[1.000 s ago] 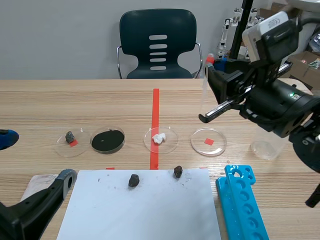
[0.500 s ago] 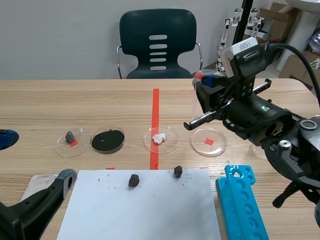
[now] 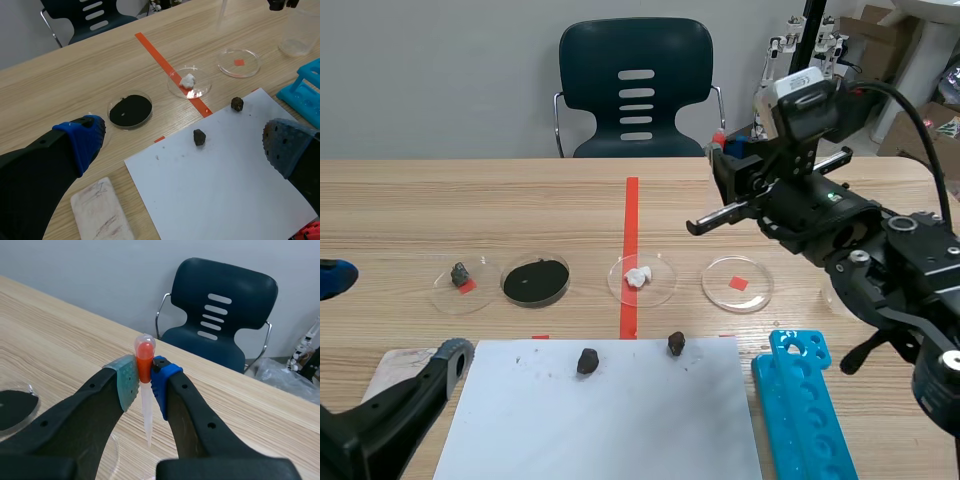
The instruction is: Squeeze the dropper onto the mineral
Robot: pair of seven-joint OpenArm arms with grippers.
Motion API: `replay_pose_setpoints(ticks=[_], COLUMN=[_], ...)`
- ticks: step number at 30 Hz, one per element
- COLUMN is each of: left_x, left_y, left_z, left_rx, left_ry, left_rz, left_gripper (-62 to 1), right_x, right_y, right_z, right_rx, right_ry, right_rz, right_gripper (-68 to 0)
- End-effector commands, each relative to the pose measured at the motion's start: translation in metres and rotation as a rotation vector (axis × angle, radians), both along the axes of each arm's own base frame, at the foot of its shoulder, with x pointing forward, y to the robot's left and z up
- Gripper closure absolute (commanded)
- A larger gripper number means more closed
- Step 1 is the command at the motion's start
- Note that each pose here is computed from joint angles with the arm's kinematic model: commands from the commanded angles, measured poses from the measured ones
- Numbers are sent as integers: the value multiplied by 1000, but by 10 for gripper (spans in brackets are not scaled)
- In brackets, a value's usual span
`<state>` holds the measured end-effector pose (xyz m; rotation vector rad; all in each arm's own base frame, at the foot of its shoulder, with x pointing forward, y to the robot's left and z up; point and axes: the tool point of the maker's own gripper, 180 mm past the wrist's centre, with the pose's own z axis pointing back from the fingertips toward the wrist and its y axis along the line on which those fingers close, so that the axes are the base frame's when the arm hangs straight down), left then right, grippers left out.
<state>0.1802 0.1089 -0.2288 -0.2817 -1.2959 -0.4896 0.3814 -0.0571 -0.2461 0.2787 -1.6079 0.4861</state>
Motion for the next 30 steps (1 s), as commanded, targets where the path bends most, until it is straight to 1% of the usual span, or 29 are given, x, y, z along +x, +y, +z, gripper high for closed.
replay_pose_setpoints(ticks=[1,5,10,14,19,30], left_x=[2,2,2,2,2,2], left_y=[1,1,1,1,1,1], left_z=[4,4,4,4,4,4], left_rx=[-8,-8,-8,-8,-8,-8], left_ry=[-16,-16,-16,-16,-16,-16], left_rz=[3,4,3,3,3,3], left_gripper=[-623,-623,-623,-623,-623,-623], right_x=[5,6,3,1,-5,-12], right_y=[4,16,30,39,52,64], right_z=[16,18,14,13,6,-14], right_rx=[11,17,17,16,11,1], right_ry=[-50,-53,-32,-28,-4,49], right_rz=[5,17,47,67,111,146], right_gripper=[-81,-81,-81,-81,-81,-81])
